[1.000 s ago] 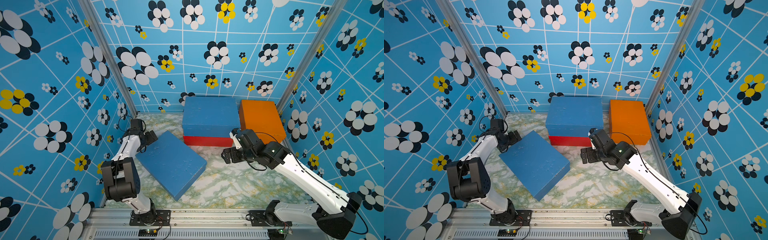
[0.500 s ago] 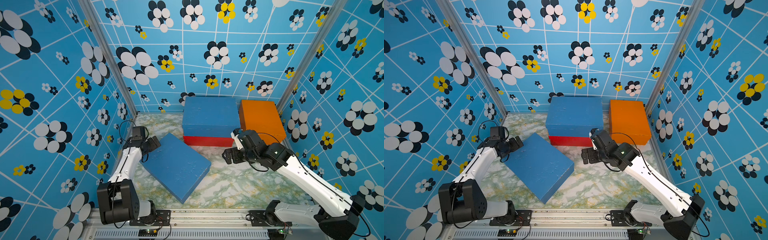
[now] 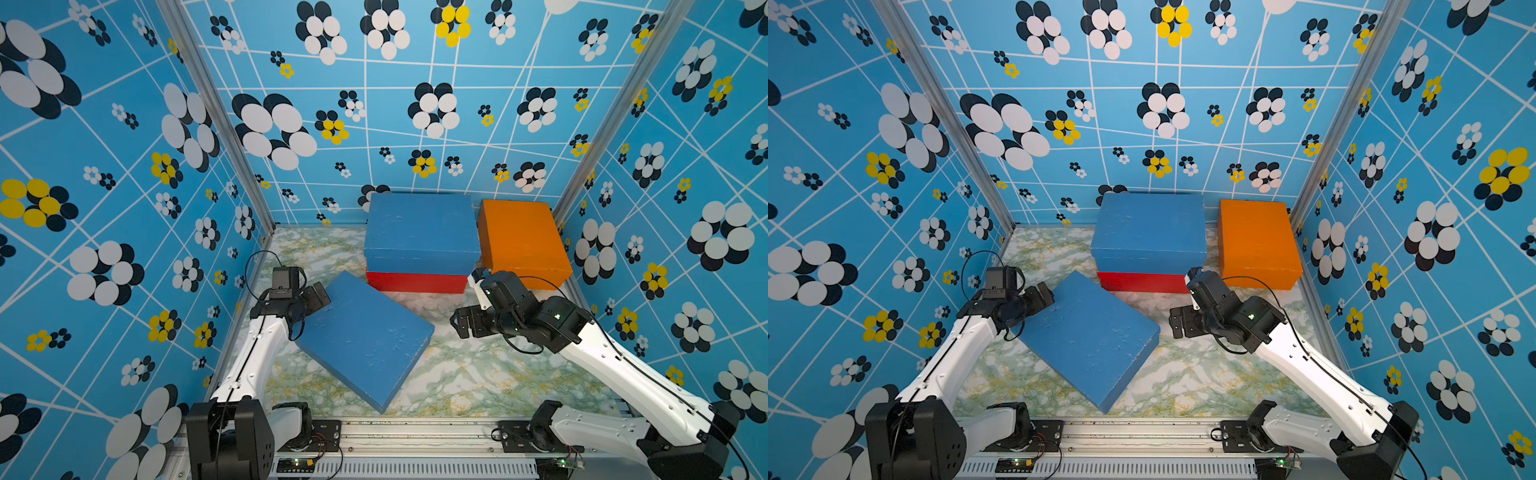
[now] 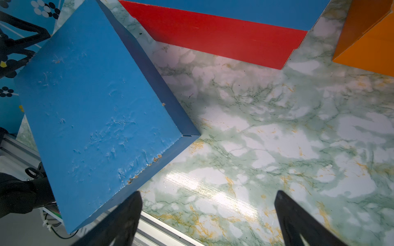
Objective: Stack the shoeboxes
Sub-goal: Move the shoebox to the center of the board.
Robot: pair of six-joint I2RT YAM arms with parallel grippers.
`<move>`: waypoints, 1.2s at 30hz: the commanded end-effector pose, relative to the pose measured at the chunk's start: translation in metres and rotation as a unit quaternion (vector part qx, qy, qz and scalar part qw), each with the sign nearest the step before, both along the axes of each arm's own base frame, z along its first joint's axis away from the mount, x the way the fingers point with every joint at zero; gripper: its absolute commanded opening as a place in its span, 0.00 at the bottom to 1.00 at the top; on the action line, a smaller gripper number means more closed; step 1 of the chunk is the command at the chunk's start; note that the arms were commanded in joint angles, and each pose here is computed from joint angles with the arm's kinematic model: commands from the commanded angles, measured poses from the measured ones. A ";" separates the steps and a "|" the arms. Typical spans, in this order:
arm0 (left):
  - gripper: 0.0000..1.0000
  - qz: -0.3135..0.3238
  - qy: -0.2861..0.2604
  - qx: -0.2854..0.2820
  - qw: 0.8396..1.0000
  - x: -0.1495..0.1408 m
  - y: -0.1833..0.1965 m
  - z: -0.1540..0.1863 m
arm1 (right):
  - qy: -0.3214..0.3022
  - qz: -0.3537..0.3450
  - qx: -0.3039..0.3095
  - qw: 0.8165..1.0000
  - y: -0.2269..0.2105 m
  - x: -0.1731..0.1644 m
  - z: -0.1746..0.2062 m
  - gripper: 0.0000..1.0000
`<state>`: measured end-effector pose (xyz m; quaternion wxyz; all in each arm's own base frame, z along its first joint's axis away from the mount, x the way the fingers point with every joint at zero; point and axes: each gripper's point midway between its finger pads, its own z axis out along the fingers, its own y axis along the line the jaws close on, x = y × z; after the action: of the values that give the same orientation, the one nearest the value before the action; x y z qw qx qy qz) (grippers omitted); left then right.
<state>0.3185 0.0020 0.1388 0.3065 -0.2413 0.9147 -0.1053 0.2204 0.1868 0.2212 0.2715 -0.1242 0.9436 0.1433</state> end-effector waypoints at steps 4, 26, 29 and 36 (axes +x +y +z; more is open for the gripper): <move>1.00 -0.016 0.012 -0.025 0.999 -0.017 -0.021 -0.014 | 0.055 0.008 0.034 0.998 0.008 -0.022 -0.025 0.99; 1.00 -0.072 0.004 -0.066 0.995 -0.041 -0.070 -0.023 | 0.130 0.033 0.056 0.989 0.045 -0.037 -0.075 0.99; 0.99 -0.072 -0.001 -0.074 0.995 -0.048 -0.071 -0.021 | 0.129 0.030 0.050 0.990 0.045 -0.035 -0.079 0.99; 0.99 -0.085 -0.005 -0.102 0.991 -0.062 -0.087 -0.022 | 0.135 0.025 0.038 0.990 0.047 -0.031 -0.089 0.99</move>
<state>0.2677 -0.0760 0.1247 0.2966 -0.1896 0.9124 -0.2086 0.1893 0.2326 0.1403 0.1459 -0.1202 0.9595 0.2087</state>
